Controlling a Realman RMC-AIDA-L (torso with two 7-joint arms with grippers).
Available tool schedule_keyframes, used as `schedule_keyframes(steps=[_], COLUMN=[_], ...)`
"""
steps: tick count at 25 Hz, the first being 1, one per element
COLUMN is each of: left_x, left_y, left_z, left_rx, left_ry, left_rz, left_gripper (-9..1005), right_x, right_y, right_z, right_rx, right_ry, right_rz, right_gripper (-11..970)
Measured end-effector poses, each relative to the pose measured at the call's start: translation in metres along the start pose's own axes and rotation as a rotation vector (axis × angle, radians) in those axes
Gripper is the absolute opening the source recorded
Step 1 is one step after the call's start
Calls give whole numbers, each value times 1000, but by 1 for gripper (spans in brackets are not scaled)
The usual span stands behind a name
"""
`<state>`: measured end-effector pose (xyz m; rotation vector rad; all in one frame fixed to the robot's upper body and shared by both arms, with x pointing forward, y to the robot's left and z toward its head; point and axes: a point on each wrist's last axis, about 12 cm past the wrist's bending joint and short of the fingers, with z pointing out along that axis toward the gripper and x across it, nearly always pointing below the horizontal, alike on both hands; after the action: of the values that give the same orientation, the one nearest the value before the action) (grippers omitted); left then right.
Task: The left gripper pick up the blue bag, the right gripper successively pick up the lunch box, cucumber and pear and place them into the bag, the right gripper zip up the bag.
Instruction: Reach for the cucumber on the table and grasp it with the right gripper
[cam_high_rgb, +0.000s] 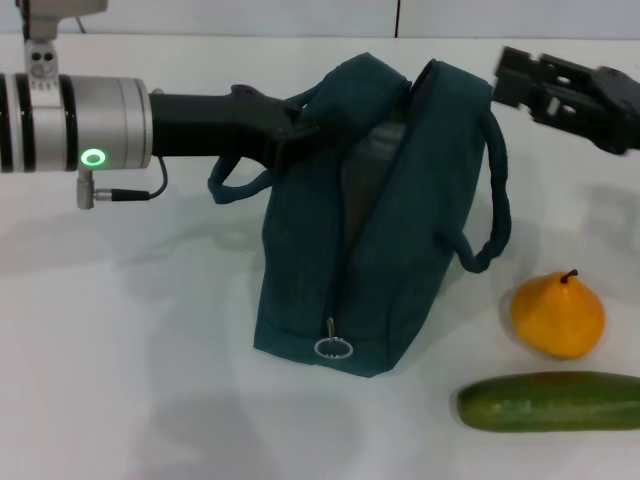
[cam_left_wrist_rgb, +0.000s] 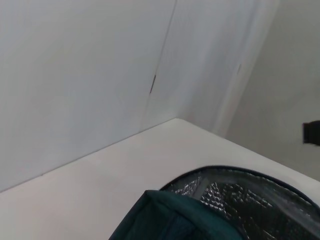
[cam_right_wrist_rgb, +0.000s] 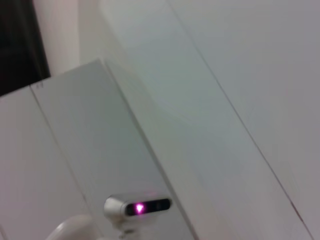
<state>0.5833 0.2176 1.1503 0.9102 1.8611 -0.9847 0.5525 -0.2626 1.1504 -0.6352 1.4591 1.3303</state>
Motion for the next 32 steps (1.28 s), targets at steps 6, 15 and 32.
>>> schedule_keyframes(steps=[6,15,32], left_x=[7,6,9], left_y=[2,2,4], left_z=[-6,-5,-4], left_rx=[-18,-19,-37], left_ry=[3,7,-4], left_rz=[-16,-10,0], left_gripper=[43,43,43], right_x=[-23,-31,-10], right_y=[35,59,43], right_z=[-41,-38,84], right_rx=[-42,-72,-15], right_ry=[40,482,1085], right_rz=[-198,-176,-178], right_gripper=[682,682,881])
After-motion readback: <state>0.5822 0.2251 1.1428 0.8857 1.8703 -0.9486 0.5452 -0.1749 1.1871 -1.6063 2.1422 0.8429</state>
